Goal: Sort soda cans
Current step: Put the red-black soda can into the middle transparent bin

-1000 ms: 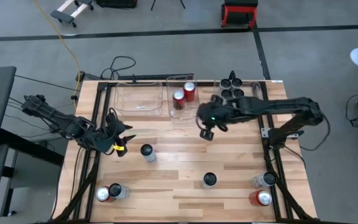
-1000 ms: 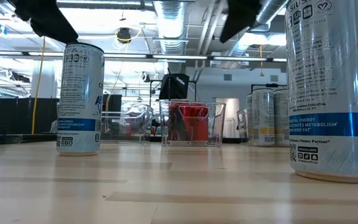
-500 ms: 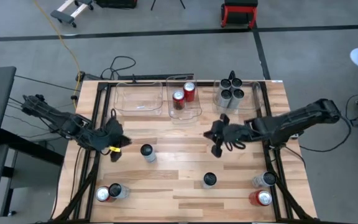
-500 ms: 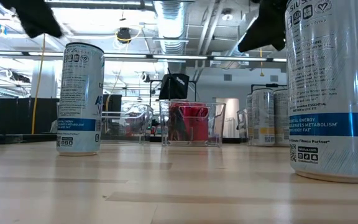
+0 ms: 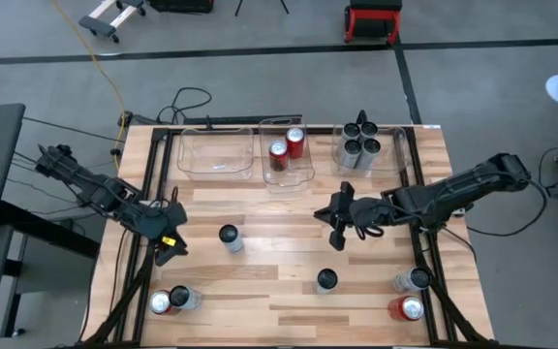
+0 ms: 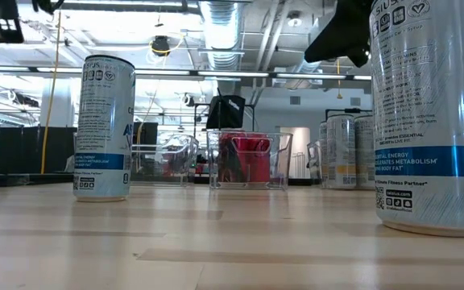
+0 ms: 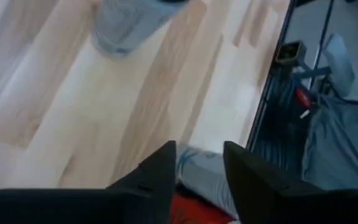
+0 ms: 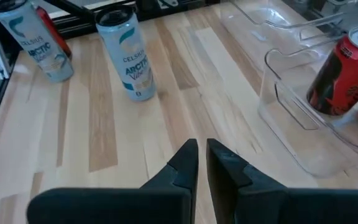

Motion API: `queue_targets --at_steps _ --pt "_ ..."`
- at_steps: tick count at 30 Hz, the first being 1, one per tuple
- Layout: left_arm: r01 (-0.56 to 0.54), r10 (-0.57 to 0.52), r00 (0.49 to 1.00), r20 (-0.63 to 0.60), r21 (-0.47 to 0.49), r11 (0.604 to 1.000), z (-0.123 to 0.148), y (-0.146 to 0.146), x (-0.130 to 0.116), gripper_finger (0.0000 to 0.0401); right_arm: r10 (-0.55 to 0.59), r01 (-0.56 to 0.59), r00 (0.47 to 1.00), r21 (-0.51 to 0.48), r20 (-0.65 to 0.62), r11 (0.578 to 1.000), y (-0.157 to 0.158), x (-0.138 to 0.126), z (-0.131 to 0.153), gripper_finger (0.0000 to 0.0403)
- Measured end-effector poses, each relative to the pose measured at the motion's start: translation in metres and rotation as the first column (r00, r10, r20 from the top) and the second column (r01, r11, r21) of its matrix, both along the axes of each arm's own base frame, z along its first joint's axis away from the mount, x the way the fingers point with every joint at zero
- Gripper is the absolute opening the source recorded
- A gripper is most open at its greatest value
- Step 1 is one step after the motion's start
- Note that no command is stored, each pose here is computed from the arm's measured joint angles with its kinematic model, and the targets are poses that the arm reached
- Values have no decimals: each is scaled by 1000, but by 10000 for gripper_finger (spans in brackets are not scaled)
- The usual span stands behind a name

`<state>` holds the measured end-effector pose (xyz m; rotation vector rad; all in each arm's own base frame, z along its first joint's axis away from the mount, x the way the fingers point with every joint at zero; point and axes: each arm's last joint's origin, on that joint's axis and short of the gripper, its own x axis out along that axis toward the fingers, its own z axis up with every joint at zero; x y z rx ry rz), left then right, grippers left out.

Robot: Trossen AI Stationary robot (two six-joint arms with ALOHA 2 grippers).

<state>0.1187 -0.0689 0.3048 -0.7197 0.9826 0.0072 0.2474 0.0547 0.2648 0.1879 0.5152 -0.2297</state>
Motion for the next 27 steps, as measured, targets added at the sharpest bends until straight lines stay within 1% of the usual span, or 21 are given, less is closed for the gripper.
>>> queue_targets --at_steps 2,4,7,8,10,13,15,17,19,22,24,27 --pt "-2 2 999 -37 7 1000 -2 1 -2 154 2 -2 1000 -2 6 1000 0 0 1 54" --pt "-38 39 994 -100 16 999 -5 5 -6 174 11 -11 1000 -19 8 1000 0 1 1 54" --pt "-170 183 956 -228 76 982 -2 17 -15 190 15 -14 1000 -55 23 998 -5 3 3 54" --pt "-197 216 944 -250 101 975 1 20 -18 191 5 -3 999 -55 35 998 -8 4 4 54" --pt "-221 248 932 -263 128 967 9 24 -20 190 -19 21 998 -51 54 998 -14 6 6 54" --pt "-239 265 936 -231 134 962 24 24 -17 183 -48 51 997 -51 55 997 -21 7 6 54" --pt "-232 260 940 -223 143 962 31 20 -11 176 -66 68 997 -52 44 996 -26 7 5 54" --pt "-207 240 939 -244 154 966 33 12 -3 168 -88 89 996 -40 23 995 -29 7 3 54" --pt "-144 182 940 -290 148 978 31 0 4 158 -105 105 994 -27 -7 994 -30 5 0 54" --pt "-67 110 923 -369 126 990 28 -19 12 147 -109 109 993 -24 -37 994 -30 6 -5 54" --pt "-29 73 919 -387 118 993 30 -32 14 146 -98 96 993 -30 -63 995 -26 8 -9 54" --pt "-2 46 919 -391 112 994 36 -49 14 147 -88 85 992 -35 -92 996 -22 14 -18 54"
